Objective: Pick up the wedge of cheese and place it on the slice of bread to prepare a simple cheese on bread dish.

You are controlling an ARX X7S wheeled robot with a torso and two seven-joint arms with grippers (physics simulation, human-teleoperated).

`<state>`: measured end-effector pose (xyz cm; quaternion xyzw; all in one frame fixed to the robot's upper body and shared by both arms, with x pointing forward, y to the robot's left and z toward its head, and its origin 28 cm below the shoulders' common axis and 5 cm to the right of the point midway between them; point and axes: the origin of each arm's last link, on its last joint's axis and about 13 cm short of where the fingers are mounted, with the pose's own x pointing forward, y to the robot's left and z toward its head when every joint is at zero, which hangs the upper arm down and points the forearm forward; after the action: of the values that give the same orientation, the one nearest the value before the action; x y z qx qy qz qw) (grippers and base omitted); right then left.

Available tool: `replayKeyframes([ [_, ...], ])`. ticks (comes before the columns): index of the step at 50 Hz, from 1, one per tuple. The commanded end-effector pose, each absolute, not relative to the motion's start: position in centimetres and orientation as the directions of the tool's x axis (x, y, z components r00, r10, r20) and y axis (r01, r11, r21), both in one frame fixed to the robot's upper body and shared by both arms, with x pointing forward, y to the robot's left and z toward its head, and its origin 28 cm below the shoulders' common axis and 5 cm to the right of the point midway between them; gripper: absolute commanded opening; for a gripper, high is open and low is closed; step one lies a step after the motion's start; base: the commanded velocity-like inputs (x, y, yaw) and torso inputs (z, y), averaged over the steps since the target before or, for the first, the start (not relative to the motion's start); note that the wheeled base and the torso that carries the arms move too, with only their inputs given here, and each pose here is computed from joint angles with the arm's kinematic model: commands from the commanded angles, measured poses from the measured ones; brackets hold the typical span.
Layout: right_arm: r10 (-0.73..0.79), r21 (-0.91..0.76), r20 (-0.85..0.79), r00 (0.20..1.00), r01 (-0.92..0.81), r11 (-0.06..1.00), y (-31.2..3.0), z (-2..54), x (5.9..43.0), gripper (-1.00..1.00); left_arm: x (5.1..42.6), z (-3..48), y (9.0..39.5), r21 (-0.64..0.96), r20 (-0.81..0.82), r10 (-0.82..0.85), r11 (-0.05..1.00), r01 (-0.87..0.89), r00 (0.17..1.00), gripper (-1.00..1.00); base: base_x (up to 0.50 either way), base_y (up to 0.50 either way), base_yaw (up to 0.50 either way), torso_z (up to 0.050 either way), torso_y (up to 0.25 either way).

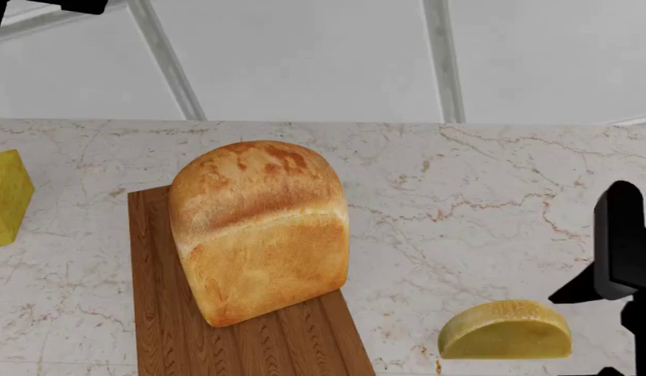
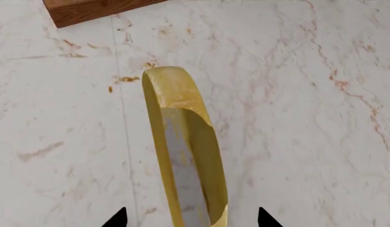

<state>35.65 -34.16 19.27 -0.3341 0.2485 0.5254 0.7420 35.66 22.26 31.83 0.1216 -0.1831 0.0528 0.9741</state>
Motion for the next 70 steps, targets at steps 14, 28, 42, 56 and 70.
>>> replayKeyframes([
  [14,0.625,-0.162,-0.73,0.277,-0.958,0.237,-32.8,17.7,36.2,1.0,35.1,30.7,22.1,0.201,0.37,0.05,0.971,-0.133,0.928,1.0,0.0,0.0,0.0,0.0,0.0],
  [28,0.612,-0.181,-0.727,0.311,-0.947,0.265,-33.4,18.2,36.0,-1.0,35.1,30.6,22.1,0.203,0.365,0.048,0.97,-0.13,0.93,1.0,0.0,0.0,0.0,0.0,0.0],
  [42,0.591,-0.342,-0.69,0.419,-0.908,0.244,-32.6,23.2,37.5,-1.0,35.0,30.7,22.1,0.201,0.371,0.045,0.971,-0.127,0.928,1.0,0.0,0.0,0.0,0.0,0.0],
  [56,0.597,-0.474,-0.632,0.493,-0.856,0.205,-31.5,27.2,38.3,-1.0,35.2,30.5,22.1,0.214,0.344,0.036,0.97,-0.116,0.938,1.0,0.0,0.0,0.0,0.0,0.0],
  [70,0.542,-0.601,-0.614,0.574,-0.785,0.15,-30.7,30.3,38.6,-1.0,35.1,30.6,22.1,0.208,0.35,0.041,0.971,-0.121,0.936,1.0,0.0,0.0,0.0,0.0,0.0],
])
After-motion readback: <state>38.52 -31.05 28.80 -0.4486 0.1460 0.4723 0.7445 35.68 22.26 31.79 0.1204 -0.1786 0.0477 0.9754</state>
